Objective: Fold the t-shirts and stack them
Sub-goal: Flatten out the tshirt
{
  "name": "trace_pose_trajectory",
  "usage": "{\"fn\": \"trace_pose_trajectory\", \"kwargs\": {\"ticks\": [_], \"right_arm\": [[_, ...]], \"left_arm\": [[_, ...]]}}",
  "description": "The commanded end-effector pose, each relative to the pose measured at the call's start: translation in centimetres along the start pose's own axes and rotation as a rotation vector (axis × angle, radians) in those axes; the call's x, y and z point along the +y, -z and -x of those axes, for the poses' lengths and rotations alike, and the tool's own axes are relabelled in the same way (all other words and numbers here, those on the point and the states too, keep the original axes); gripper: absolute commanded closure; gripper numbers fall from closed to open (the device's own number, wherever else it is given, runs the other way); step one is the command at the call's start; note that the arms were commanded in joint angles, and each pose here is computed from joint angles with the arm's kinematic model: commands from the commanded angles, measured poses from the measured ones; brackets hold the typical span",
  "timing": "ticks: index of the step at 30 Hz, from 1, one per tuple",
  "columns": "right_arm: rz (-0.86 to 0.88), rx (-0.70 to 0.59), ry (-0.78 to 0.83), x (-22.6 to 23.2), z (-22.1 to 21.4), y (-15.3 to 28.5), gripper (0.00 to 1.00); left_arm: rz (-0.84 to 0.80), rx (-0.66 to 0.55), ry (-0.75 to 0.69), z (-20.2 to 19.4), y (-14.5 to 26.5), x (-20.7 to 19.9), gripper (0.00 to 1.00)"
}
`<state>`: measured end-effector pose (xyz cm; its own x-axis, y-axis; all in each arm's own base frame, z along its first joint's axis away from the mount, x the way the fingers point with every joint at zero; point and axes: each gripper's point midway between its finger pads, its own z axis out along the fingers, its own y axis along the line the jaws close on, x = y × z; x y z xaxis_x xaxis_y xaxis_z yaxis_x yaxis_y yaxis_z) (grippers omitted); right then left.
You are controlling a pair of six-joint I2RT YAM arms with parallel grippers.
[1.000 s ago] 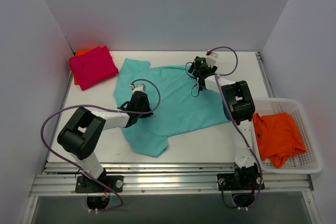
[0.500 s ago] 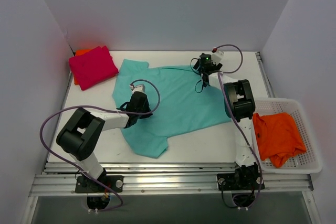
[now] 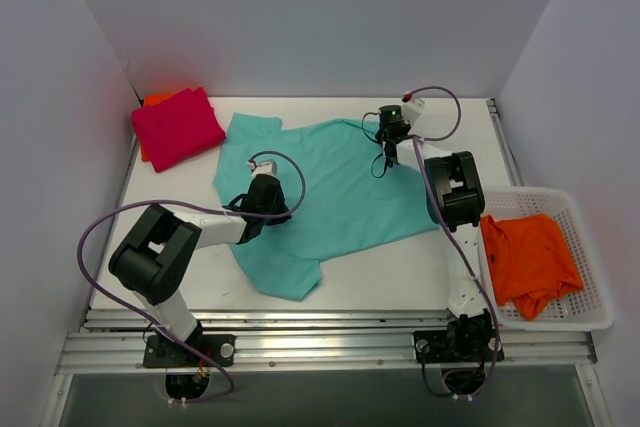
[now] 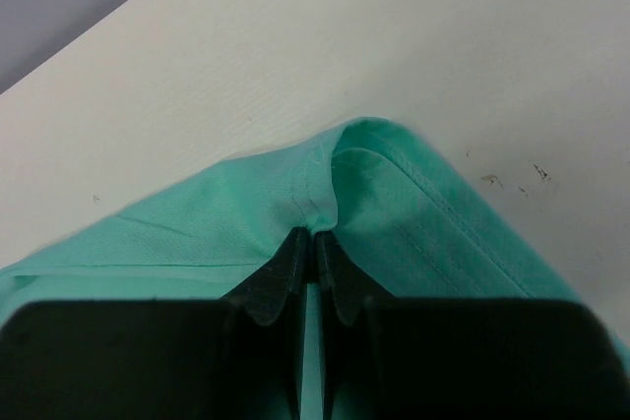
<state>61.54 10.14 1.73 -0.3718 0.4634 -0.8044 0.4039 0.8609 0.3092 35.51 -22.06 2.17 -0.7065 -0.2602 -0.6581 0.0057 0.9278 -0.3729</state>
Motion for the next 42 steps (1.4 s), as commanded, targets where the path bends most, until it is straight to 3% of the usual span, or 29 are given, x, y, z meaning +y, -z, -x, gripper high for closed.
{"fn": "trace_pose_trajectory", "kwargs": {"ticks": [1, 7, 16, 17, 18, 19, 20, 22, 27, 28, 29, 31, 32, 34, 36, 40, 41, 42], "right_arm": [[-0.013, 0.007, 0.006, -0.1, 0.0, -0.3, 1.0], [-0.008, -0.02, -0.002, 0.4, 1.4, -0.3, 1.0], [0.036, -0.174, -0.046, 2.8, 6.3, -2.0, 0.98], [0.03, -0.189, -0.053, 2.7, 6.9, -2.4, 0.95], [0.022, -0.204, -0.062, 2.6, 7.3, -2.7, 0.84], [-0.002, -0.234, -0.077, 2.3, 8.0, -3.1, 0.56], [-0.019, -0.25, -0.091, 1.9, 8.5, -3.4, 0.39], [-0.076, -0.291, -0.126, 0.9, 9.6, -3.8, 0.17], [-0.123, -0.369, -0.202, -0.8, 11.6, -1.1, 0.16], [-0.096, -0.418, -0.227, -0.2, 14.1, 1.5, 0.16], [-0.125, -0.394, -0.196, -1.8, 11.6, 2.1, 0.16], [-0.085, -0.475, -0.235, -0.5, 14.6, 6.7, 0.16], [-0.11, -0.451, -0.204, -1.7, 12.7, 7.5, 0.16], [-0.089, -0.511, -0.232, -1.1, 14.7, 11.8, 0.16], [-0.085, -0.495, -0.198, -1.0, 12.5, 14.2, 0.16], [-0.065, -0.52, -0.2, -1.0, 13.1, 19.2, 0.15], [-0.055, -0.513, -0.2, -0.9, 12.9, 19.9, 0.15], [-0.052, -0.499, -0.201, -1.2, 12.5, 20.3, 0.16]], "left_arm": [[0.061, 0.076, -0.03, -2.3, -0.5, 2.0, 0.98], [0.057, 0.081, -0.032, -2.6, -0.8, 1.9, 0.98], [0.059, 0.081, -0.041, -2.4, -1.1, 1.9, 0.98], [0.058, 0.08, -0.041, -2.4, -1.1, 1.8, 0.98], [0.057, 0.081, -0.042, -2.4, -1.1, 1.9, 0.98], [0.056, 0.082, -0.042, -2.4, -1.2, 1.8, 0.98], [0.055, 0.083, -0.043, -2.4, -1.2, 1.8, 0.98], [0.054, 0.081, -0.043, -2.4, -1.2, 1.8, 0.98], [0.037, 0.057, -0.043, -1.9, -0.7, 1.4, 0.98], [0.035, 0.046, -0.04, -1.6, -0.5, 1.4, 0.98], [0.031, 0.038, -0.04, -1.4, -0.3, 1.3, 0.98], [0.02, 0.003, -0.036, -0.7, 0.5, 1.0, 0.98], [0.017, -0.011, -0.034, -0.3, 0.7, 0.9, 0.98], [0.003, -0.048, -0.032, 0.8, 1.5, 0.3, 0.98], [-0.013, -0.085, -0.031, 2.1, 2.4, -0.4, 0.98], [-0.032, -0.147, -0.045, 4.3, 4.3, -1.7, 0.49], [-0.034, -0.159, -0.044, 4.7, 4.7, -2.0, 0.26], [-0.048, -0.179, -0.042, 5.3, 5.7, -2.4, 0.19]]}}
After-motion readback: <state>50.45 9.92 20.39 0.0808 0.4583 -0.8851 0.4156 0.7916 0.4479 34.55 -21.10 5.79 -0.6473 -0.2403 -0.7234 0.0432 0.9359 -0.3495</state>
